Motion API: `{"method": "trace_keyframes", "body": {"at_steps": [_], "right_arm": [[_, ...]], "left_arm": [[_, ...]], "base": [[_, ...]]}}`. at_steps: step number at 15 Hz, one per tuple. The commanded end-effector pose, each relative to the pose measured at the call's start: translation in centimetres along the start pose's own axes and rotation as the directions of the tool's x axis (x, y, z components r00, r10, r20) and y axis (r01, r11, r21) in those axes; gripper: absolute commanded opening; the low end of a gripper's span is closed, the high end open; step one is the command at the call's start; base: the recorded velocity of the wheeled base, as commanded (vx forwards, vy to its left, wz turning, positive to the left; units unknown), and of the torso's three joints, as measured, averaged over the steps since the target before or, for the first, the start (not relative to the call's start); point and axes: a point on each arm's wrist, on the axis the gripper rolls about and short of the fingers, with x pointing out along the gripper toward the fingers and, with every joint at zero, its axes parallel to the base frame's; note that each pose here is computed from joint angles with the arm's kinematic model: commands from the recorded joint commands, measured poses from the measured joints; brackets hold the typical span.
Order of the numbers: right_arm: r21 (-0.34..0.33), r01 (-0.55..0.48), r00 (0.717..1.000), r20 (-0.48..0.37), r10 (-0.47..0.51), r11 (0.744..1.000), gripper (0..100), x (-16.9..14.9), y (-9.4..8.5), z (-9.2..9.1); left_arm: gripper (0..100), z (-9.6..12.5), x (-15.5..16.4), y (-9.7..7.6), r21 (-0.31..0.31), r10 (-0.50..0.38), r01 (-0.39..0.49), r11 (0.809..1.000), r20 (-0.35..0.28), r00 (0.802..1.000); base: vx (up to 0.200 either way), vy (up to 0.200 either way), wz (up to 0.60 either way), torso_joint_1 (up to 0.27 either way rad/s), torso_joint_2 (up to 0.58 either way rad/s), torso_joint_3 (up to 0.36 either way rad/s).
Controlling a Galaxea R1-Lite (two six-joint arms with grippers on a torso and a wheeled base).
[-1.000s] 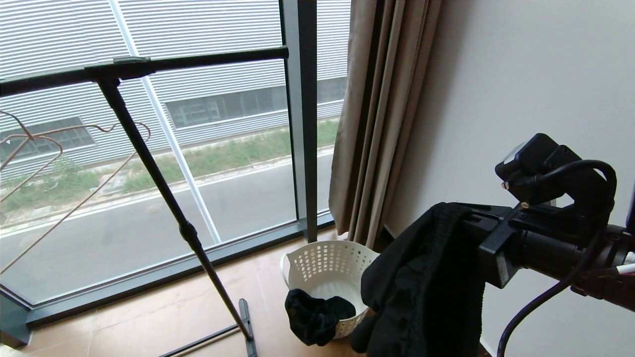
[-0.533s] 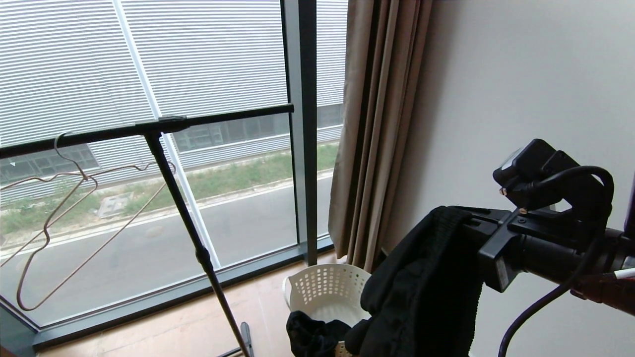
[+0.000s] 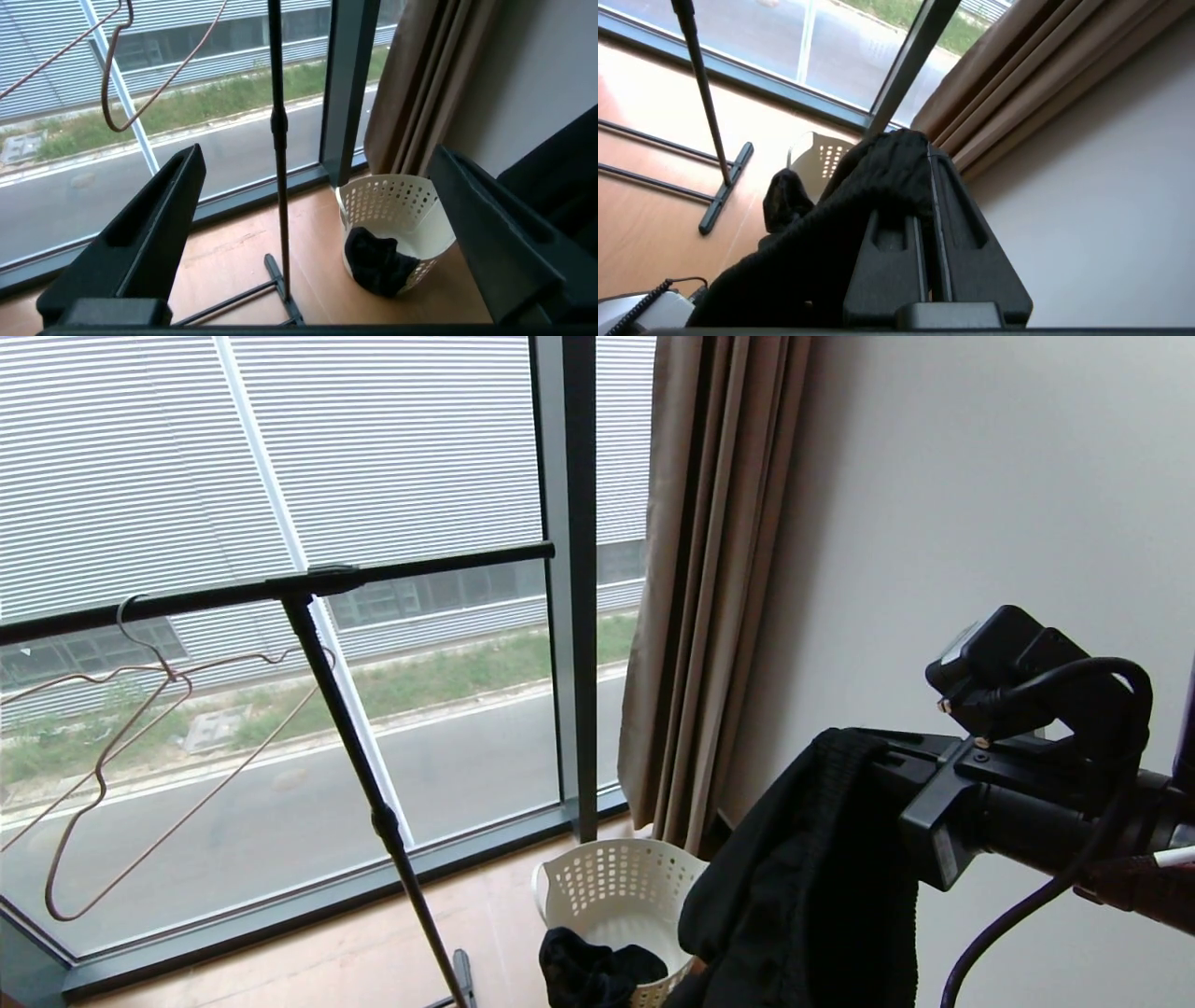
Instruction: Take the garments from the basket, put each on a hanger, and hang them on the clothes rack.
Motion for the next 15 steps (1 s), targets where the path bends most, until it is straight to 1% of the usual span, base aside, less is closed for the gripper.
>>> {"method": "trace_keyframes", "body": {"at_steps": [1,8,10,11,13,15], "right_arm": [[-0.002,-0.003,1.0,-0.007,0.003,1.0,0,0.24,0.09,-0.09],[-0.001,-0.002,1.0,-0.003,0.002,1.0,0,0.08,0.05,-0.06],[-0.001,-0.002,1.0,-0.003,0.002,1.0,0,0.08,0.05,-0.06],[-0.001,-0.002,1.0,-0.003,0.002,1.0,0,0.08,0.05,-0.06],[-0.003,-0.004,1.0,-0.01,0.004,1.0,0,0.09,0.11,-0.28],[-0.003,-0.004,1.0,-0.012,0.004,1.0,0,0.06,0.12,-0.35]], "left_arm": [[100,0.0,0.0,0.0,-0.001,0.001,-0.001,1.0,0.0,1.0],[100,0.0,0.0,-0.01,-0.001,-0.001,0.001,1.0,0.0,1.0],[100,0.0,0.0,-0.01,-0.001,-0.001,0.001,1.0,0.0,1.0],[100,0.0,0.0,-0.01,-0.001,-0.001,0.001,1.0,0.0,1.0],[100,0.0,0.0,-0.01,-0.001,-0.001,0.001,1.0,0.0,1.0],[100,0.0,0.0,-0.01,-0.001,-0.001,0.001,1.0,0.0,1.0]], "base": [[0.0,0.0,0.6,0.002,0.01,-0.002],[0.0,0.0,0.6,0.002,0.0,0.002],[0.0,0.0,0.0,0.0,0.0,0.0],[-0.2,0.0,0.0,0.007,0.0,-0.007],[-0.2,0.2,0.0,0.007,0.0,0.0],[0.0,0.2,0.0,0.003,0.01,0.002]]}}
